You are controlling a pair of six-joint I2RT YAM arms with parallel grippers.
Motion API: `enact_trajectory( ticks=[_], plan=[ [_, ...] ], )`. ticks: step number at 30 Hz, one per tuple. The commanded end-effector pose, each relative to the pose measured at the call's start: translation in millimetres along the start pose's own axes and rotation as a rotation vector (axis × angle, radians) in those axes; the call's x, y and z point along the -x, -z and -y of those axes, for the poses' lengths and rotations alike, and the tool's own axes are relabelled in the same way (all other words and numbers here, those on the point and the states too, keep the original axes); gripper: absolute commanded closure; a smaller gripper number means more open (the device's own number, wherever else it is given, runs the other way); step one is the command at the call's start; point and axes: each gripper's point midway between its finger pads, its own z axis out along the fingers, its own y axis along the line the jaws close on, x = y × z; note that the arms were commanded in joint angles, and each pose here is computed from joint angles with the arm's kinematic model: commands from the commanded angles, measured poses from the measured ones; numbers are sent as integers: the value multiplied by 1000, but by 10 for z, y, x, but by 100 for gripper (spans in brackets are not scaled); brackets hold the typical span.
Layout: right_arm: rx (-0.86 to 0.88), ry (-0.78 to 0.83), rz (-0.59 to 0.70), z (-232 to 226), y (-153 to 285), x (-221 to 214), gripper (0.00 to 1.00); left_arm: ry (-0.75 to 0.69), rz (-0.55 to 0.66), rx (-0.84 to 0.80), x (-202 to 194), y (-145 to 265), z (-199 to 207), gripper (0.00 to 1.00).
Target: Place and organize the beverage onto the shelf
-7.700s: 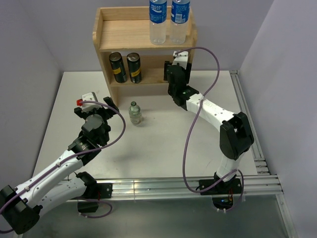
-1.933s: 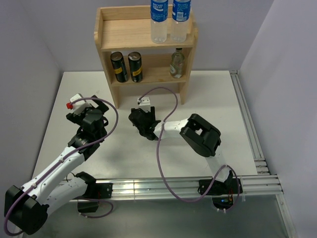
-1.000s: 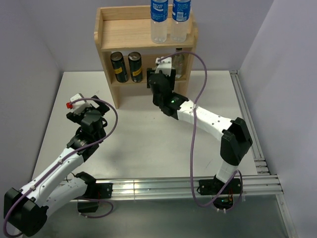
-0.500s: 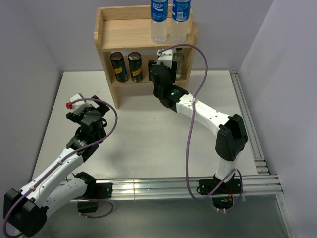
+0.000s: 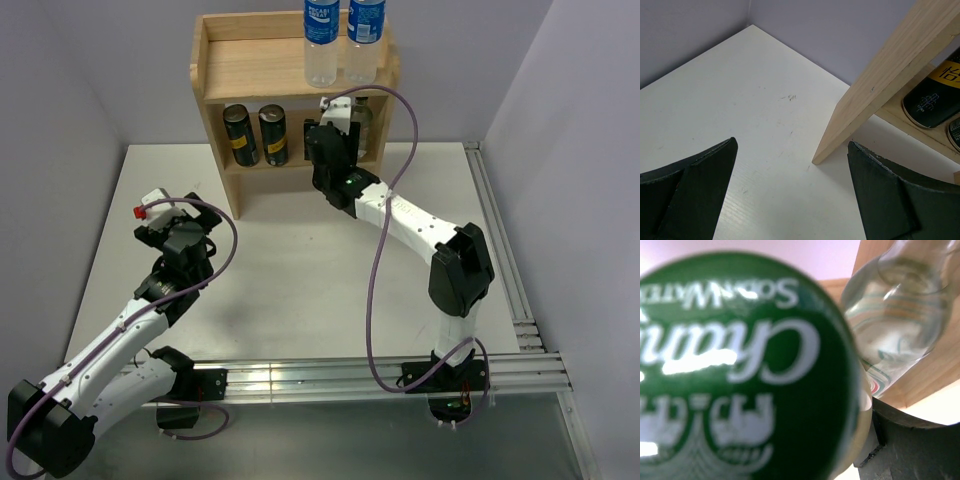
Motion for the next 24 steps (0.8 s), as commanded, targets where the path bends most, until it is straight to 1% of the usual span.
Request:
enact_trajectory(
  ticks=[1,10,24],
  plan=[
    [-4,-215,191,65,44,872,100,15,18,-11,57,-6,19,1],
    [-8,-228,183,41,-85,779,100,10,16,-11,48,-14,30,1],
    [-32,-246,191,79,-201,784,100,4,12,-16,34,-20,44,1]
  ],
)
